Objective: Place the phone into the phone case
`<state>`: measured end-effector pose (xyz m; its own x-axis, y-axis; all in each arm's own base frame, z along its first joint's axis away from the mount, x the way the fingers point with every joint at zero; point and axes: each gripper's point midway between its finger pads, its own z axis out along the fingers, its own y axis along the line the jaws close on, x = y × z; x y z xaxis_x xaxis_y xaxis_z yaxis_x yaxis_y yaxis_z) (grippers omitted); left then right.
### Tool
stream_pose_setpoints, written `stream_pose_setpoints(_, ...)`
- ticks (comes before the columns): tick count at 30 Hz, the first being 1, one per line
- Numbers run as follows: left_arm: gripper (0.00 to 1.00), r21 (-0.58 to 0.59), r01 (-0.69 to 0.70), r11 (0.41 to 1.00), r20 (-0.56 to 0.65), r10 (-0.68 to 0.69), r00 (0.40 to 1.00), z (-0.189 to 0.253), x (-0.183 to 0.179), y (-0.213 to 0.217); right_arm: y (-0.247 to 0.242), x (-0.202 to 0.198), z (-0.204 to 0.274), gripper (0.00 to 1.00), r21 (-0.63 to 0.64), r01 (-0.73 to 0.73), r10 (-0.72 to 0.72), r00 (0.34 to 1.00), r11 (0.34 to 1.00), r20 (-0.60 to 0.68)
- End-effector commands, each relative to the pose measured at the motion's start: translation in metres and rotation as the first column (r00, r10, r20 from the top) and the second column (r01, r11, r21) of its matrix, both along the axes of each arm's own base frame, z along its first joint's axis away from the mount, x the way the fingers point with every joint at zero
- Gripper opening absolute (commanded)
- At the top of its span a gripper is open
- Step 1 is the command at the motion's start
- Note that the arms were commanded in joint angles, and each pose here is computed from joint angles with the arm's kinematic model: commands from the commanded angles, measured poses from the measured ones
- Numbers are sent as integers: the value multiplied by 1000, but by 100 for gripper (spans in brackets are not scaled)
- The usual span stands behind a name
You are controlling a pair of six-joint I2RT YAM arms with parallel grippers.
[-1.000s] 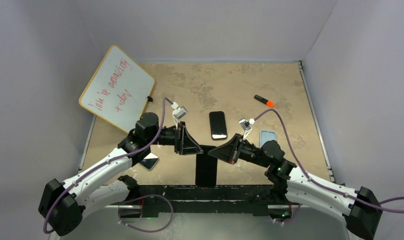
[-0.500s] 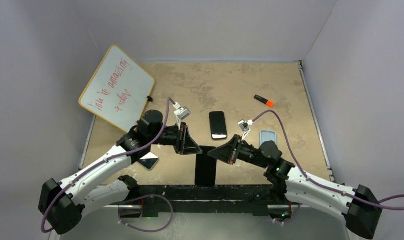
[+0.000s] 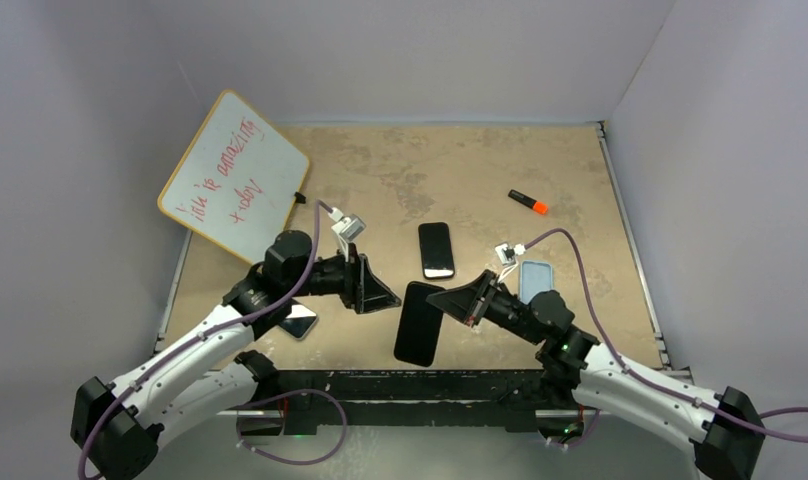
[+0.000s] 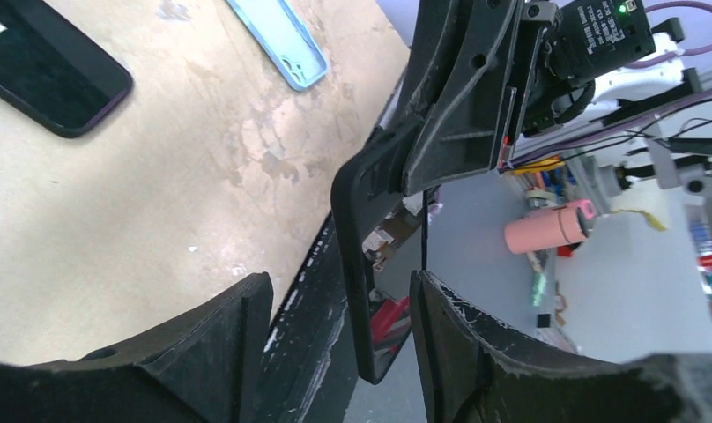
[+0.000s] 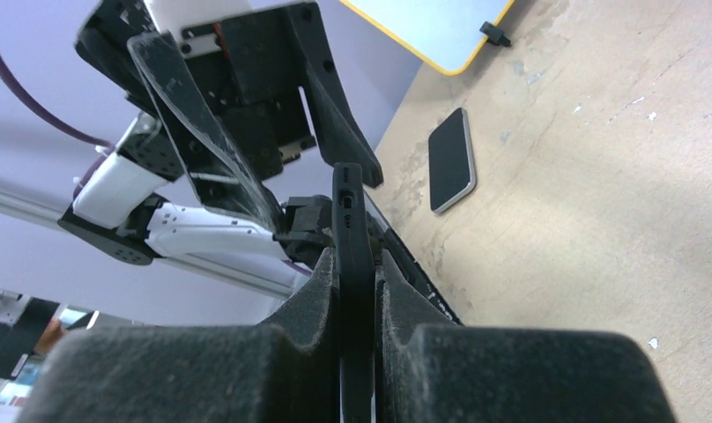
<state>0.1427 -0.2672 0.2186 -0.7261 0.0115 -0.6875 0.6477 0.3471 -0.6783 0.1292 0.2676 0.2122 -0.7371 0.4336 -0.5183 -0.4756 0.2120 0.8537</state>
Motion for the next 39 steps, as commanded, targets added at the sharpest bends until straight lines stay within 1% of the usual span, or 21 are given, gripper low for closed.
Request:
stream_pose_setpoints(1,60,-142,59,988,-36,-64,997,12,-9,-12,-3,8,40,0,138,45,-53,997,989,51)
stream_pose_setpoints(7,59,-130,46,990,-67,-55,996,-2,-6,-13,1,15,49,0,160,56,-67,996,986,62)
stream_pose_setpoints(11,56,-130,53,990,-89,-65,994,-11,-5,-17,7,19,48,0,159,56,-66,996,986,62)
stream_pose_setpoints(14,50,-96,20,995,-101,-30,994,-23,2,-16,11,21,46,0,153,51,-61,997,987,57)
stream_pose_setpoints(16,43,-73,-2,997,-99,-5,995,-27,6,-15,14,23,44,0,149,50,-58,997,988,54)
stream_pose_setpoints(17,37,-68,-14,998,-90,7,996,-26,9,-15,15,23,44,0,144,49,-57,997,988,55)
stream_pose_setpoints(18,29,-59,-29,998,-82,24,996,-25,12,-15,16,24,43,0,140,49,-57,997,989,55)
stream_pose_setpoints(22,7,-21,-63,998,-32,63,998,-20,22,-11,21,26,39,0,124,43,-49,998,991,48)
stream_pose_setpoints(23,0,-24,-70,997,-22,69,997,-17,23,-11,21,27,38,0,118,43,-49,998,992,45)
stream_pose_setpoints(26,0,-28,-79,996,0,79,997,-11,24,-9,22,31,36,0,99,59,-64,997,993,45)
stream_pose_setpoints(29,0,-3,-108,994,13,108,994,-10,27,-4,24,36,36,0,75,79,-83,995,994,54)
stream_pose_setpoints(31,0,28,-130,991,18,129,991,-12,29,0,25,41,30,0,35,95,-96,994,995,44)
stream_pose_setpoints(36,0,16,-158,987,63,157,986,0,30,6,25,47,19,0,-21,120,-119,993,993,24)
stream_pose_setpoints(39,0,32,-165,986,78,162,984,-1,28,10,24,49,10,0,-45,134,-133,991,990,10)
